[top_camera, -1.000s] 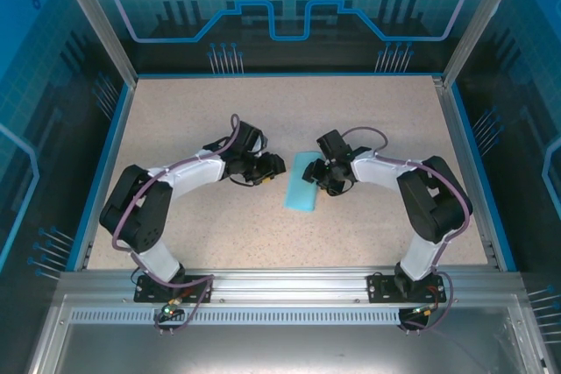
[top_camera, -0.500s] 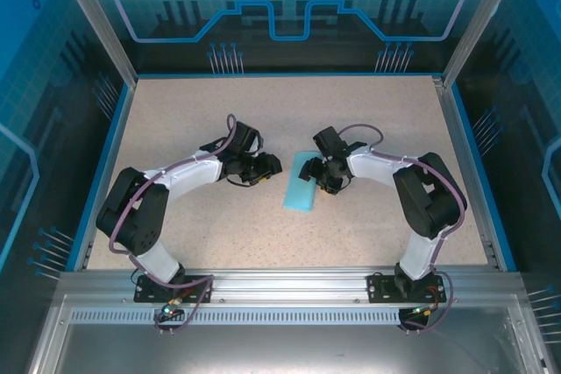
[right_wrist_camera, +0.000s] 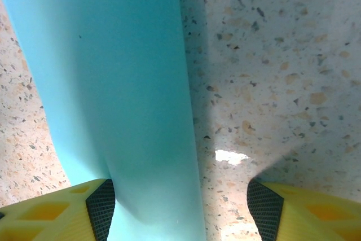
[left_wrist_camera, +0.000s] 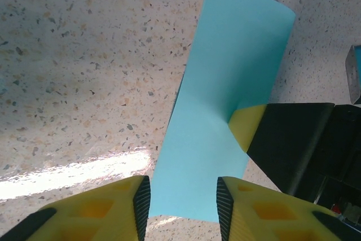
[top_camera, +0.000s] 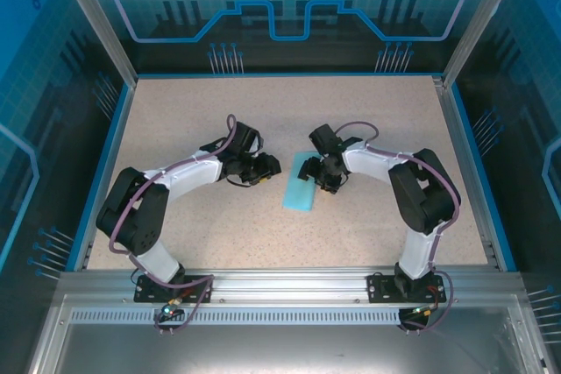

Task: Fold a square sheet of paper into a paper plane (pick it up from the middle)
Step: Hold the square sheet of paper at the center of the table, then fold the square sheet of paper in half at the center of the table.

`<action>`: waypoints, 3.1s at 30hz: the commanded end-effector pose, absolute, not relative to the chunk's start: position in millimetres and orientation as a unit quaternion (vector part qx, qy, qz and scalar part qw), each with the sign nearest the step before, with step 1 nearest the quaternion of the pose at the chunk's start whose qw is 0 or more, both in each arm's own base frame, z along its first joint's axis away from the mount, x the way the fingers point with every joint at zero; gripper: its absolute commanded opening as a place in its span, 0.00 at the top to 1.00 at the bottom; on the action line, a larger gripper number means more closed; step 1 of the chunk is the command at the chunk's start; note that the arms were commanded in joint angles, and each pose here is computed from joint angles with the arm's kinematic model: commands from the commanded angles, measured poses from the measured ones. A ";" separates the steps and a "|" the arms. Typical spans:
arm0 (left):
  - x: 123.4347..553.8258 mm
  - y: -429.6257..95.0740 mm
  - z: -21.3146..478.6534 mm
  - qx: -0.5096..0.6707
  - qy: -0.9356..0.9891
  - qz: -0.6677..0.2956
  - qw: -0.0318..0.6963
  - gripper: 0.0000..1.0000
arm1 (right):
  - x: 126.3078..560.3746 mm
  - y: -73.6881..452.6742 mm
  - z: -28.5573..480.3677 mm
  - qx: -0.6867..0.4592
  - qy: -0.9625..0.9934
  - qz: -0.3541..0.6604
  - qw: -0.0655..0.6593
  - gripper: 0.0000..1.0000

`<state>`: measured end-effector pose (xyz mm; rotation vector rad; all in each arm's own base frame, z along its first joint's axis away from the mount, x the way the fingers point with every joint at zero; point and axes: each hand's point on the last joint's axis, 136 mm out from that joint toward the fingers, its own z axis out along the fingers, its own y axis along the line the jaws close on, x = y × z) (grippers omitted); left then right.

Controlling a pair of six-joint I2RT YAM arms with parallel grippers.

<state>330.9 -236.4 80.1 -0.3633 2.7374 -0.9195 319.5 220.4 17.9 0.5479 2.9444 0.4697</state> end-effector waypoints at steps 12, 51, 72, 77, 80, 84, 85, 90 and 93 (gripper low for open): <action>340.7 -260.0 73.3 -0.104 0.926 -0.356 0.076 0.84 | 301.7 210.3 -20.2 0.170 0.980 0.100 0.021 0.31; 348.5 -285.2 -9.1 -0.111 0.934 -0.339 -0.017 1.00 | 300.7 214.0 -16.2 0.168 0.979 0.112 0.024 0.30; 343.9 -278.5 -21.0 -0.107 0.942 -0.317 -0.024 1.00 | 332.9 261.4 78.6 0.101 0.902 0.408 0.097 0.99; 343.7 -278.4 -21.6 -0.107 0.942 -0.316 -0.026 1.00 | 330.1 255.2 49.4 0.121 0.907 0.396 0.077 1.00; 343.3 -277.8 -21.6 -0.106 0.943 -0.314 -0.026 1.00 | 329.2 252.9 45.5 0.120 0.907 0.397 0.076 1.00; 343.8 -278.4 -21.7 -0.107 0.943 -0.314 -0.027 1.00 | 321.8 247.6 38.4 0.121 0.907 0.396 0.070 1.00; 343.6 -277.8 -22.8 -0.107 0.944 -0.312 -0.027 1.00 | 321.8 248.2 40.2 0.119 0.906 0.401 0.071 1.00; 343.0 -276.7 -23.9 -0.107 0.944 -0.310 -0.029 1.00 | 321.6 246.6 49.3 0.110 0.904 0.406 0.078 1.00; 342.5 -276.6 -25.9 -0.108 0.945 -0.309 -0.031 1.00 | 317.9 241.9 44.1 0.107 0.910 0.394 0.076 1.00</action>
